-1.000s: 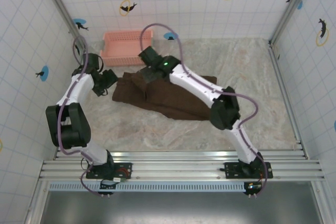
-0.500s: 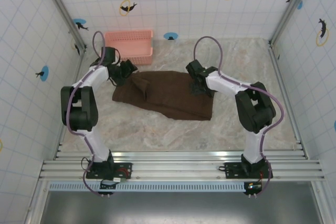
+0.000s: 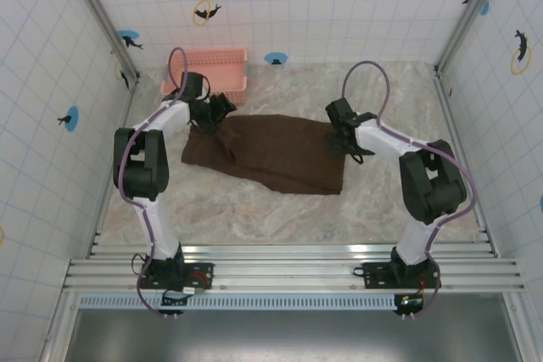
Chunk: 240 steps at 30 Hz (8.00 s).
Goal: Roll up the long pants
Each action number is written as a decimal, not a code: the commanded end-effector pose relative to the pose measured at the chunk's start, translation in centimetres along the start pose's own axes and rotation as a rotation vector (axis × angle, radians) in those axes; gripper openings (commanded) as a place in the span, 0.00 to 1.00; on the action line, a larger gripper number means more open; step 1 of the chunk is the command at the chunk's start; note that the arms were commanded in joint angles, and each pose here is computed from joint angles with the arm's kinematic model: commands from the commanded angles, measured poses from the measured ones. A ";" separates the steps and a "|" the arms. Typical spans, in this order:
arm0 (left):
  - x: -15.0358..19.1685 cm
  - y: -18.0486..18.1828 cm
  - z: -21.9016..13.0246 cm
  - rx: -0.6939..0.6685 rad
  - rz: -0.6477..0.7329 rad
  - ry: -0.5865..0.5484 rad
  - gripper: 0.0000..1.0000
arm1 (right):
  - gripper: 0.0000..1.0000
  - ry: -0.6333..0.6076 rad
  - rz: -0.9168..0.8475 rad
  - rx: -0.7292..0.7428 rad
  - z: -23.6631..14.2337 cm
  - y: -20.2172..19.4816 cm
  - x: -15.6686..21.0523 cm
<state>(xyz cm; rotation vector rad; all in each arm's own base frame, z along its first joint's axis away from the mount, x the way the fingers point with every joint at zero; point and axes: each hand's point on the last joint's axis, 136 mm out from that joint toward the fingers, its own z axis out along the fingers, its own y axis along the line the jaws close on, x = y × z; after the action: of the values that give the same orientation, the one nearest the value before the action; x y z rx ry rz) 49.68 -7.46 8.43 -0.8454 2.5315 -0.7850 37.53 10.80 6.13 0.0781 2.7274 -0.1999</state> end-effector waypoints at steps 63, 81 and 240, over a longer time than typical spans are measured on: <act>0.7 -7.5 -5.9 -0.044 0.309 -0.016 0.00 | 0.00 0.125 0.118 -0.195 2.2 1.3 3.3; 3.2 -2.4 -2.7 -0.153 0.416 0.095 0.03 | 0.00 0.167 0.122 0.039 -0.7 -10.6 3.6; 31.5 -1.1 -3.2 0.032 0.169 0.149 0.89 | 0.99 0.086 0.205 -0.271 -9.3 -4.8 6.9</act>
<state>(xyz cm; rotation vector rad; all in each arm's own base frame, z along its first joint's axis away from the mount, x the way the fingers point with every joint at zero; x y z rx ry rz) 23.76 -25.93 6.77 -0.4844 2.7379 -0.8095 28.18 8.80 11.89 0.2931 2.7560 0.3005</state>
